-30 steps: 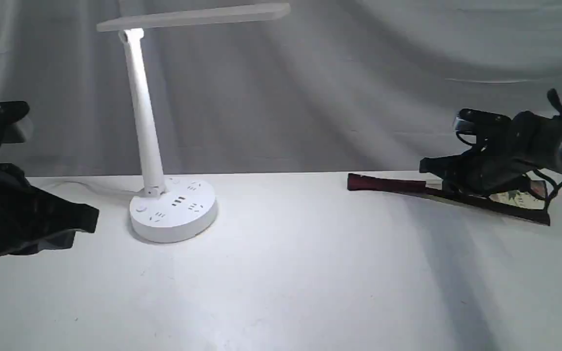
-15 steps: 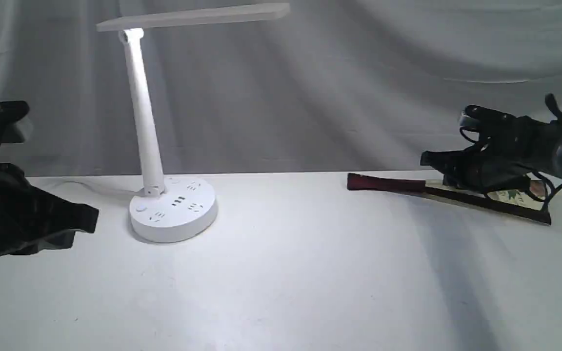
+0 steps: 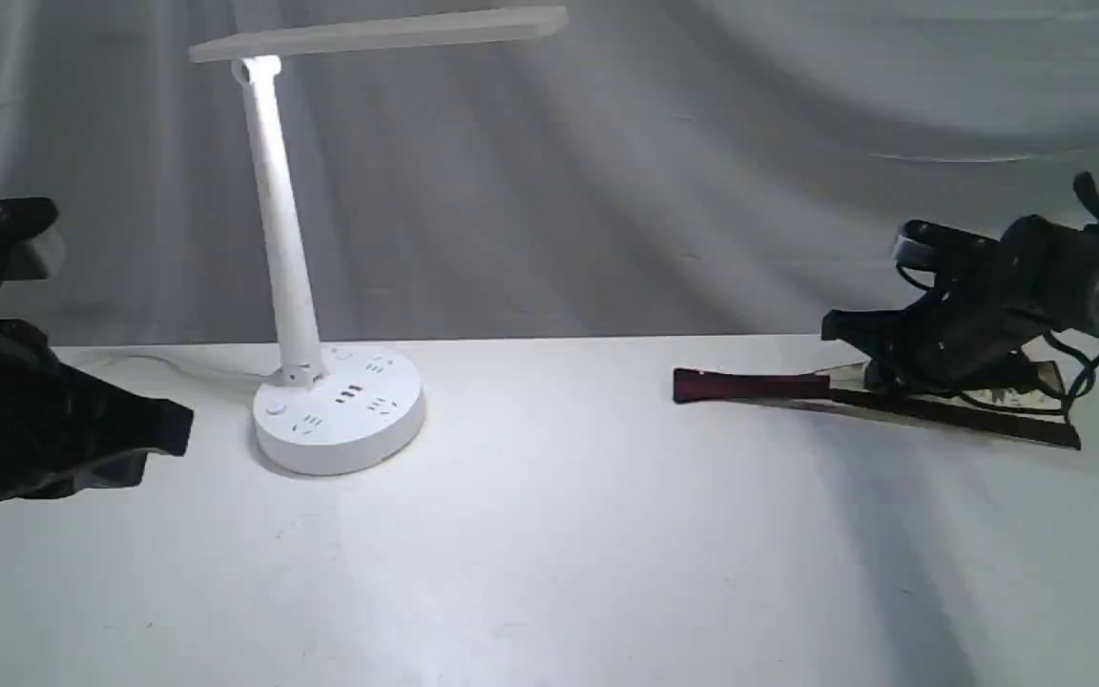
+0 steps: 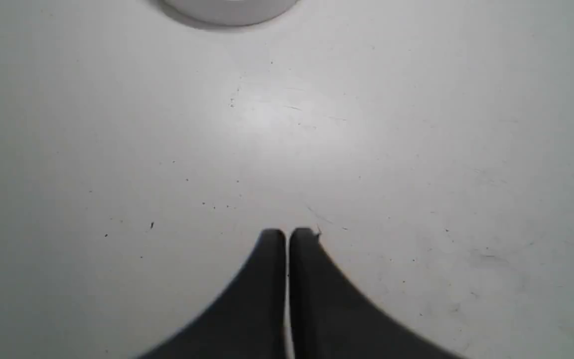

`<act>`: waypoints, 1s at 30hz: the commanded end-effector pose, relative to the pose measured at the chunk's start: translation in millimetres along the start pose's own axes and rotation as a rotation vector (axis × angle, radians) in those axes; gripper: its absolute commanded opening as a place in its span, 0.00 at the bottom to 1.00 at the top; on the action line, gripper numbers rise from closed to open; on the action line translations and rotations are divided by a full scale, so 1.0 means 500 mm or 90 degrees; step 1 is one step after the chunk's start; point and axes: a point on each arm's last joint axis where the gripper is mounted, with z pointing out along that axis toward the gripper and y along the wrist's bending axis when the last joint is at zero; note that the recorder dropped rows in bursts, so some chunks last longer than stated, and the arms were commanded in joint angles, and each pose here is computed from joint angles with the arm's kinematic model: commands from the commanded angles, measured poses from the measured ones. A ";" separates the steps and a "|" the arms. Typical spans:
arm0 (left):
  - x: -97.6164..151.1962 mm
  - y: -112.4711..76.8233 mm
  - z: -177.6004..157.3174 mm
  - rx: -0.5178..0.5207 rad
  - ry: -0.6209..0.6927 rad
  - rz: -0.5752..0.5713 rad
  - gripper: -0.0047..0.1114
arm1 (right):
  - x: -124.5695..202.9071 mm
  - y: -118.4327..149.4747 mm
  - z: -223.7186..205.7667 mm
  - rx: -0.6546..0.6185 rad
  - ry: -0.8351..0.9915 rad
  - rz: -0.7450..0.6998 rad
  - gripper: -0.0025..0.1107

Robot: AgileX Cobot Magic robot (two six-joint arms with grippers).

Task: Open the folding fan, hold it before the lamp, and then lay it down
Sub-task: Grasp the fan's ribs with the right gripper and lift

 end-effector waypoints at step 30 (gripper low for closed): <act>-0.004 -0.004 -0.002 0.003 -0.002 0.025 0.04 | 0.162 0.263 -0.043 -0.114 0.343 -0.330 0.14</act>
